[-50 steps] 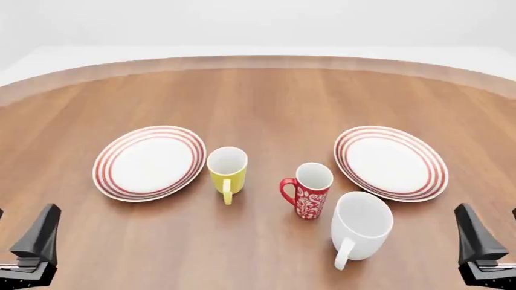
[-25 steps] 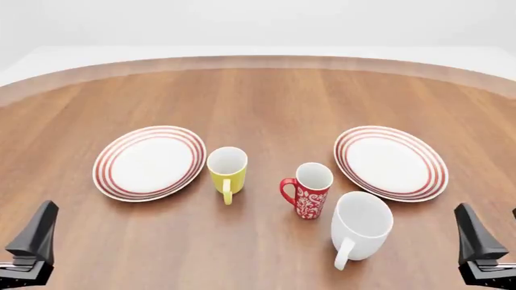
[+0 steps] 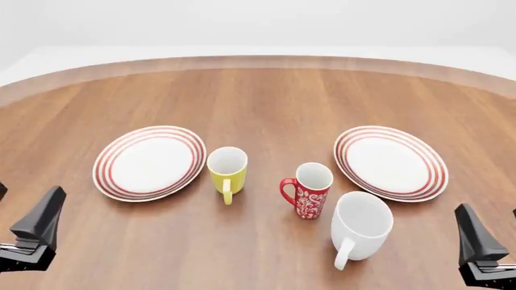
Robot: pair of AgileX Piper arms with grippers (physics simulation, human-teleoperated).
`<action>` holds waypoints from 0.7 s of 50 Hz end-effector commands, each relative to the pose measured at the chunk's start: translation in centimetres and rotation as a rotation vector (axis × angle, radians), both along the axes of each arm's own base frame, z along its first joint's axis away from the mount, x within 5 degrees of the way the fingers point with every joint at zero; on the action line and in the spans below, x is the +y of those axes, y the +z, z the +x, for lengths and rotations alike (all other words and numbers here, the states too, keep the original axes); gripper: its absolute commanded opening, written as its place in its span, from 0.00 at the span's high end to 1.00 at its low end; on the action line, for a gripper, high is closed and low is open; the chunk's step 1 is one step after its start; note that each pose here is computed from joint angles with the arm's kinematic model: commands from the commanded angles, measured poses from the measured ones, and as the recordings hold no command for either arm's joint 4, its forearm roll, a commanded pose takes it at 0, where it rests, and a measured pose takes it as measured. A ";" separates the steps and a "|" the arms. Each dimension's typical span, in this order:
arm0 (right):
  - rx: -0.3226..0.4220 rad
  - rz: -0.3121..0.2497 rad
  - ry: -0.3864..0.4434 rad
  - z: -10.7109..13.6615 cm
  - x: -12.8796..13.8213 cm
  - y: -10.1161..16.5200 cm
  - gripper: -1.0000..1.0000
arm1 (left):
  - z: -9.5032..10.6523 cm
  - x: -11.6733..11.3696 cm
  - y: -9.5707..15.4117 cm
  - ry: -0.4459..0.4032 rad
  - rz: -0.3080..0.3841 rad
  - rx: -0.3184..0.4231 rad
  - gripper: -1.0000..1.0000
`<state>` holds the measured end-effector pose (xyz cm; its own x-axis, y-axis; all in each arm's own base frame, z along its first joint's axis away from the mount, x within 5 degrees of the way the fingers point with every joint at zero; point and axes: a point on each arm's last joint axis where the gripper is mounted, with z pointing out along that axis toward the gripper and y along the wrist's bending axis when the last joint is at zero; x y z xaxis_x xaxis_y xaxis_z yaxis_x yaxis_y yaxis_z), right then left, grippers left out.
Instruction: Put the red mug on the left plate.
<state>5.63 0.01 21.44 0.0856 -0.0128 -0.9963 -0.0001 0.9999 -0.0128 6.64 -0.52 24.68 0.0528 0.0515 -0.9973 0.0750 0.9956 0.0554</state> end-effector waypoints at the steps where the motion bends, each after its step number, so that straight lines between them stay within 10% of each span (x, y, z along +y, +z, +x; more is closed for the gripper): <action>1: -0.002 -0.005 0.002 0.0 0.0 0.0 0.00 | 1.5 -0.6 1.5 -0.059 0.046 0.008 0.00; 35: -0.006 -0.028 0.010 0.0 0.1 0.0 0.00 | 6.5 -4.1 3.0 -0.252 0.181 0.007 0.00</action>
<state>5.60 0.07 21.46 0.0914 -0.0349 -0.9952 -0.0091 0.9993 -0.0358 12.03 -3.42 27.30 0.0619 0.1804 -0.9816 0.2666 0.9448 0.1905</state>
